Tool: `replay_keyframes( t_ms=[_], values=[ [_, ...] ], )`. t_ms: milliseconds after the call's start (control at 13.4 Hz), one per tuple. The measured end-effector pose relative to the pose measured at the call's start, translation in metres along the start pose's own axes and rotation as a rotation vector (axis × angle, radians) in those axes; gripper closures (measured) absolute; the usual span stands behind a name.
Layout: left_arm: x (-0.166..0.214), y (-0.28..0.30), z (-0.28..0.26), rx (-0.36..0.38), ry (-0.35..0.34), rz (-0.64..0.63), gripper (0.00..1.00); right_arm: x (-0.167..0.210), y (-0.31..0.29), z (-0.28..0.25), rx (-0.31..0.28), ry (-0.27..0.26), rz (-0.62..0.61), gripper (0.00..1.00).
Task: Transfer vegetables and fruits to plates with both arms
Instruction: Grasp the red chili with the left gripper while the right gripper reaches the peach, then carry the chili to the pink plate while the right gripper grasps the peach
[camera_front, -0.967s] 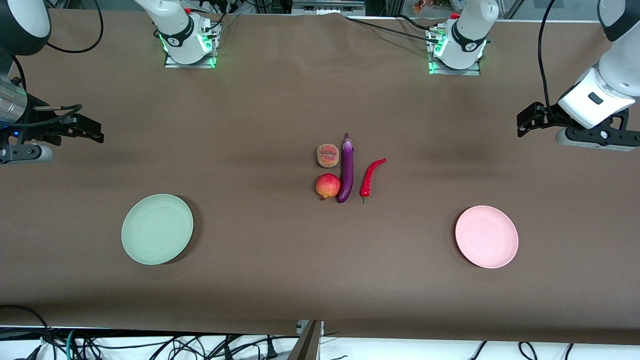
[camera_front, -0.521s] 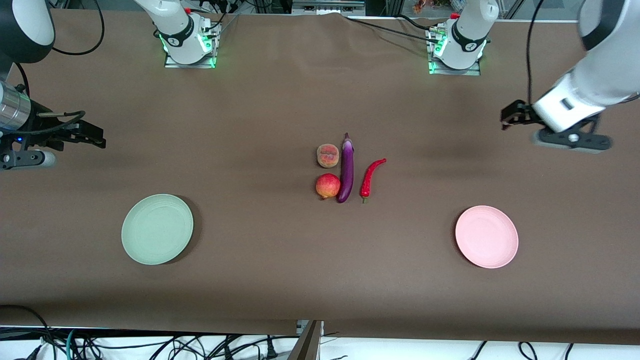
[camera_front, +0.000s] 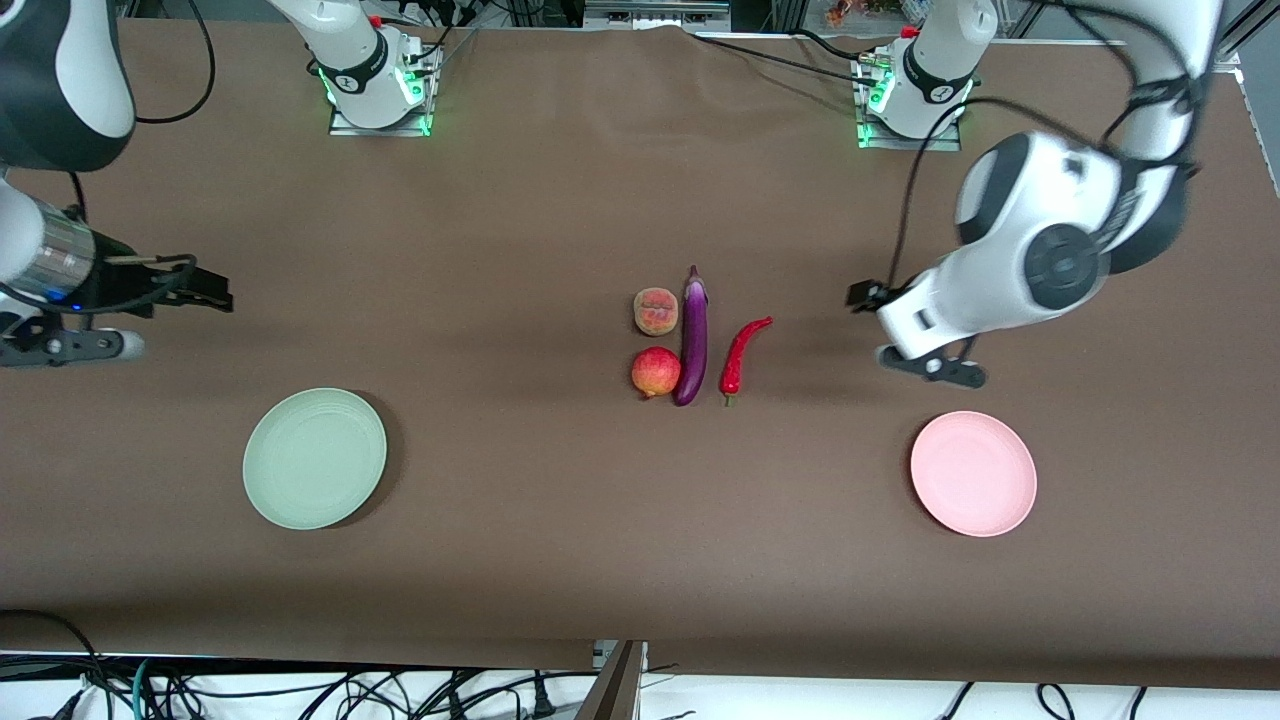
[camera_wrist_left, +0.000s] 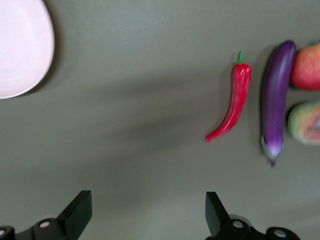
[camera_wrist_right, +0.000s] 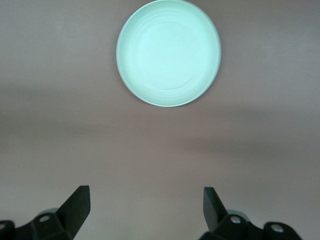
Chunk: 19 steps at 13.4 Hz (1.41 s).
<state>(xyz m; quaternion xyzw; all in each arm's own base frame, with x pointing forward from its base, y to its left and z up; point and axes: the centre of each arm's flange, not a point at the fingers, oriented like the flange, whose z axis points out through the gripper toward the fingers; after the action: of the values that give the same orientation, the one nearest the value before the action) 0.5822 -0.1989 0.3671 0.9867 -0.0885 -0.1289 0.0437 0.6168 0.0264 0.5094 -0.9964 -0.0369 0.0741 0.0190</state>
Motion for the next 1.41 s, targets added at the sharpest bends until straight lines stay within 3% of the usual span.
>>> replay_keyframes(
  t_ms=[223, 372, 521, 744, 893, 967, 1190, 1264, 1413],
  values=[
    [0.019, 0.055, 0.053, 0.002, 0.032, -0.042, 0.00, 0.023, -0.070, 0.038, 0.037, -0.008, 0.048, 0.00],
    [0.027, 0.080, 0.089, 0.002, 0.038, -0.026, 0.00, 0.027, -0.128, 0.064, 0.065, -0.044, 0.108, 0.00],
    [0.032, 0.100, 0.121, 0.000, 0.049, -0.013, 0.00, 0.024, -0.182, 0.088, 0.062, -0.072, 0.169, 0.00],
    [0.039, 0.107, 0.153, 0.020, 0.066, 0.003, 0.00, 0.019, -0.261, 0.126, 0.053, -0.057, 0.252, 0.00],
    [0.041, 0.113, 0.171, 0.048, 0.075, 0.035, 0.06, 0.014, -0.310, 0.157, 0.053, -0.040, 0.295, 0.00],
    [0.041, 0.119, 0.180, 0.052, 0.074, 0.048, 0.14, 0.011, -0.327, 0.172, 0.051, -0.039, 0.298, 0.00],
    [0.040, 0.126, 0.201, 0.066, 0.065, 0.070, 0.19, 0.007, -0.362, 0.209, 0.058, -0.026, 0.337, 0.00],
    [0.040, 0.126, 0.204, 0.067, 0.064, 0.069, 0.26, 0.004, -0.375, 0.217, 0.065, -0.015, 0.360, 0.00],
    [0.041, 0.125, 0.204, 0.067, 0.064, 0.069, 0.49, -0.009, -0.407, 0.237, 0.072, -0.002, 0.380, 0.00]
  ],
)
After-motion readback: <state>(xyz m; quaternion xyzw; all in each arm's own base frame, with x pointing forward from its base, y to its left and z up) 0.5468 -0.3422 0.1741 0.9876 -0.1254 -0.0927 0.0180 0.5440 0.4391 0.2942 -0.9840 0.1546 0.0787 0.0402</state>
